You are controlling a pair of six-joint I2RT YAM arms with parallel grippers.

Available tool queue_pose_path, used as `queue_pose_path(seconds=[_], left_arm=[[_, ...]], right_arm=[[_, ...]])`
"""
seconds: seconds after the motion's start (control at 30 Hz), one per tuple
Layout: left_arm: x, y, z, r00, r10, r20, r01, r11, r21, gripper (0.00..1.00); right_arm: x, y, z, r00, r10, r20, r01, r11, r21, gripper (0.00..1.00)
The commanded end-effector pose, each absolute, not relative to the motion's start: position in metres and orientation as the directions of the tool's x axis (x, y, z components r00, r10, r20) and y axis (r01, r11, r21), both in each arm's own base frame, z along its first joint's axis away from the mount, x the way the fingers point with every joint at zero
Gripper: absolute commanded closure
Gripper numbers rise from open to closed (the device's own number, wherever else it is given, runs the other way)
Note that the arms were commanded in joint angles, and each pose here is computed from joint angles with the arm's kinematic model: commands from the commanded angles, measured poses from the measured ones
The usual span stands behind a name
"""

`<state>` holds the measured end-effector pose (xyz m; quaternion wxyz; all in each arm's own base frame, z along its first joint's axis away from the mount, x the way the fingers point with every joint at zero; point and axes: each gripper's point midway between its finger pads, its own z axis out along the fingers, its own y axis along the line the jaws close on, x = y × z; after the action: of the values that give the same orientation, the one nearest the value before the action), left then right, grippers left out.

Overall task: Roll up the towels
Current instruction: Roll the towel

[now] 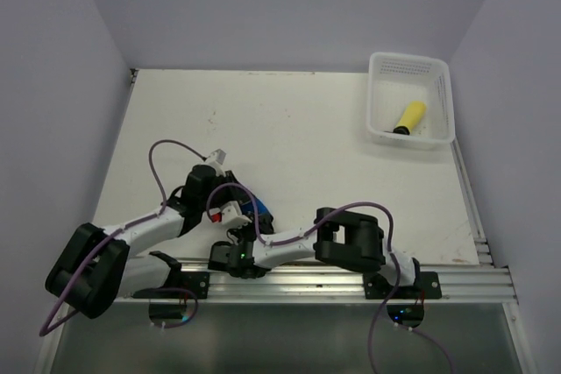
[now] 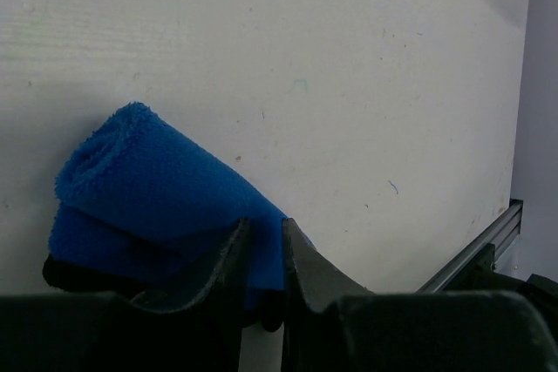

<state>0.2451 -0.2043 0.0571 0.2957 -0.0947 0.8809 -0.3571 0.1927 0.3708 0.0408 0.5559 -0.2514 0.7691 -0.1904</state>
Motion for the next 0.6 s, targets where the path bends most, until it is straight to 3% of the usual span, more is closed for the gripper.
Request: queue_pose_path(seconds=[0.0,0.17,0.27,0.3,0.33,0.57], left_arm=[[0.244,-0.194,0.059,-0.760,-0.426,-0.492,0.048,0.718,-0.695,0.75],[0.215,-0.173,0.010,-0.781,-0.435,-0.449,-0.044,0.754,-0.655,0.77],[0.200,-0.166,-0.008,-0.784,-0.460,-0.416,-0.085,0.744,-0.662,0.78],[0.199,-0.164,-0.010,-0.780,-0.466,-0.417,-0.090,0.744,-0.663,0.78],[0.195,-0.161,-0.015,-0.781,-0.467,-0.414,-0.101,0.750,-0.654,0.78],[0.195,-0.156,-0.017,-0.777,-0.455,-0.435,-0.095,0.768,-0.633,0.78]], right_arm=[[0.186,0.370,0.036,-0.241,-0.640,-0.730,-0.193,0.768,-0.610,1.00],[0.177,0.380,0.036,-0.216,-0.639,-0.738,-0.248,0.767,-0.592,1.00],[0.173,0.380,0.037,-0.244,-0.610,-0.754,-0.275,0.789,-0.549,0.84],[0.170,0.383,0.036,-0.261,-0.598,-0.758,-0.302,0.796,-0.524,0.68],[0.168,0.378,0.034,-0.267,-0.599,-0.755,-0.313,0.795,-0.519,0.59],[0.155,0.375,0.084,-0.297,-0.459,-0.837,-0.461,0.837,-0.295,0.44]])
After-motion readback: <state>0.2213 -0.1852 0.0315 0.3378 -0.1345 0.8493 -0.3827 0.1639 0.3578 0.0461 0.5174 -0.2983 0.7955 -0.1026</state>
